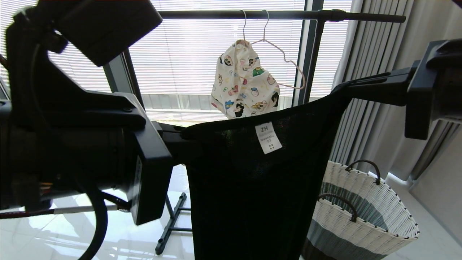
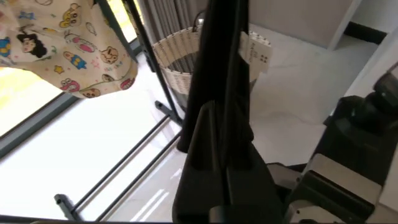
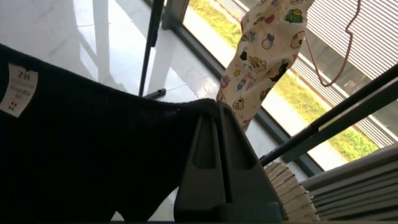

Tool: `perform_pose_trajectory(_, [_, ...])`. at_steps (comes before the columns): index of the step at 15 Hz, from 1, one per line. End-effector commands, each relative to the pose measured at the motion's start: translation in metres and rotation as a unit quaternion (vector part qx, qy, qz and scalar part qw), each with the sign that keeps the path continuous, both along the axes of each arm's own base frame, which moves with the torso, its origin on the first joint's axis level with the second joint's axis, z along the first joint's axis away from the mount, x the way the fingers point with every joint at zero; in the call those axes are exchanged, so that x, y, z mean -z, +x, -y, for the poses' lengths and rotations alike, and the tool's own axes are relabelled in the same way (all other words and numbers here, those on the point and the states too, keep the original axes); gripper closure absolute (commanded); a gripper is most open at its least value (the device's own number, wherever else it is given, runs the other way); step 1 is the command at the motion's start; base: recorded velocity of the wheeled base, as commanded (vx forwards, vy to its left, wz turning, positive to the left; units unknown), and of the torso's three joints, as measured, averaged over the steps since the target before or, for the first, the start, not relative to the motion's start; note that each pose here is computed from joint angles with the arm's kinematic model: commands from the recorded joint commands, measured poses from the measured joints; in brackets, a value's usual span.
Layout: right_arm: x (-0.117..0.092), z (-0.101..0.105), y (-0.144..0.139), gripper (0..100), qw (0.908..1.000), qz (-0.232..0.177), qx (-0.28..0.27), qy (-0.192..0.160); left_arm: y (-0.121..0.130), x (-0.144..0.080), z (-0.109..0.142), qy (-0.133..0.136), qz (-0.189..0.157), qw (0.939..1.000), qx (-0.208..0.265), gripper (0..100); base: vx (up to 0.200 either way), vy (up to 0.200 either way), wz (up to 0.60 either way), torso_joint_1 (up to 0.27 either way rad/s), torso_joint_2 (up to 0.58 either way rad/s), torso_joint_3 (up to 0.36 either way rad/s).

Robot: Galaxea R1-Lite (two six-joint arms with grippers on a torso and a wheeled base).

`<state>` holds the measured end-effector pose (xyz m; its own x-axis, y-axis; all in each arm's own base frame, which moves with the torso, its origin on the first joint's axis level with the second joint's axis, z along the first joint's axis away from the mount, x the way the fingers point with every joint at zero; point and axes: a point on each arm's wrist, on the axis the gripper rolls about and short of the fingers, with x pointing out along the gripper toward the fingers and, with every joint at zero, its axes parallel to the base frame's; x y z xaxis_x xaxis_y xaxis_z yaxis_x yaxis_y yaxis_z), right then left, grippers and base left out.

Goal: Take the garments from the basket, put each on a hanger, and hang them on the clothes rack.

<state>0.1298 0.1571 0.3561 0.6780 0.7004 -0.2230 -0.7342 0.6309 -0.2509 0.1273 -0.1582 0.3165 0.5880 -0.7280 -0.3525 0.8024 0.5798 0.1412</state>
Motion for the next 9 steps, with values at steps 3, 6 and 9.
perform_pose_trajectory(3, [-0.002,0.032,-0.026,100,0.9997,-0.014,-0.001,-0.02,0.022,0.0,-0.008,-0.005,0.01,0.9987,-0.051,100,0.0,0.0,0.0,0.0,0.0,0.0])
perform_pose_trajectory(6, [0.001,0.028,-0.024,100,0.9995,-0.018,-0.003,-0.025,0.02,-0.002,0.005,-0.043,0.001,0.9983,-0.039,100,0.0,0.0,0.0,0.0,0.0,0.0])
perform_pose_trajectory(9, [0.002,0.028,-0.023,100,0.9995,-0.019,-0.002,-0.027,0.02,-0.003,0.006,-0.054,-0.004,0.9976,-0.043,100,0.0,0.0,0.0,0.0,0.0,0.0])
